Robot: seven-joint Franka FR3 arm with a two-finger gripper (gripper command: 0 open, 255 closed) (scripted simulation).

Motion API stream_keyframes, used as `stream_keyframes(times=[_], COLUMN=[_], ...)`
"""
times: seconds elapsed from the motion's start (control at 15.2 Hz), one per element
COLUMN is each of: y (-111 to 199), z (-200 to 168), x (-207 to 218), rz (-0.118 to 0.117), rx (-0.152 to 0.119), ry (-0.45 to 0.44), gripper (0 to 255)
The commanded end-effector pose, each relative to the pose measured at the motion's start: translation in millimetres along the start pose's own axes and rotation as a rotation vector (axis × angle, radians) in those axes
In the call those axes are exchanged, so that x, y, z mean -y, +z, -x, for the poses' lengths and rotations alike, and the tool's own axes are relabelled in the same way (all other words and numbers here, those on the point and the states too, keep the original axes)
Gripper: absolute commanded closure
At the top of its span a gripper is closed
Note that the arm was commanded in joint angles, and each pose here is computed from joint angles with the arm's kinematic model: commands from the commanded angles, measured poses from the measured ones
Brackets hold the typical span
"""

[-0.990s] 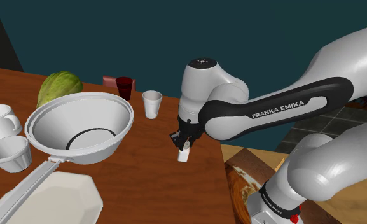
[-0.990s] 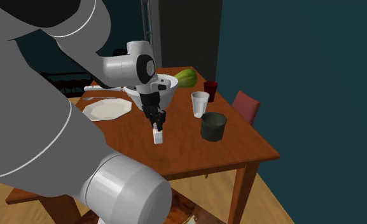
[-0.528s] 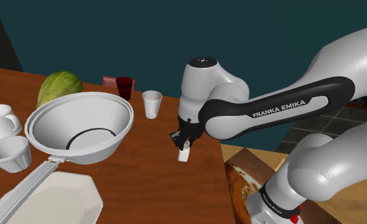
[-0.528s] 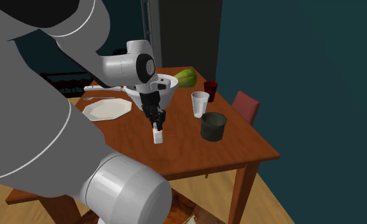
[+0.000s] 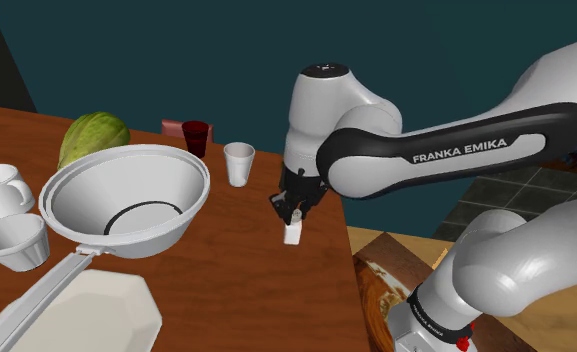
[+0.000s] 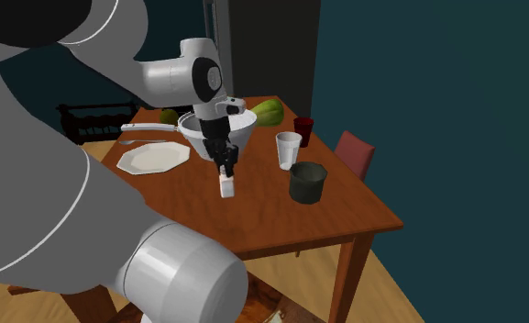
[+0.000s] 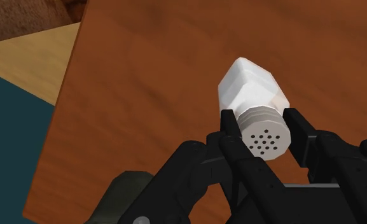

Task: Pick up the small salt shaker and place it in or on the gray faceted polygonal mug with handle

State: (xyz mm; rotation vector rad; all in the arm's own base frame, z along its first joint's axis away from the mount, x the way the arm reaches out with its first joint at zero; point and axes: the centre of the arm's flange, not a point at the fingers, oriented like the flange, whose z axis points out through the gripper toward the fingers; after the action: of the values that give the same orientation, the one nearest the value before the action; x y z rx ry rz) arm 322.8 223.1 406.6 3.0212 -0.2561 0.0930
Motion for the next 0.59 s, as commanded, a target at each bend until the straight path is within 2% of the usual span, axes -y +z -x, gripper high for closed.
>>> stream_keyframes(times=[0.0,0.53], y=[-10.4,-52.3], z=[-0.3,-3.3], x=[-1.0,-5.3], rz=[0.0,0.0], rx=[0.0,0.0], ry=[0.0,0.0], gripper=[255,255])
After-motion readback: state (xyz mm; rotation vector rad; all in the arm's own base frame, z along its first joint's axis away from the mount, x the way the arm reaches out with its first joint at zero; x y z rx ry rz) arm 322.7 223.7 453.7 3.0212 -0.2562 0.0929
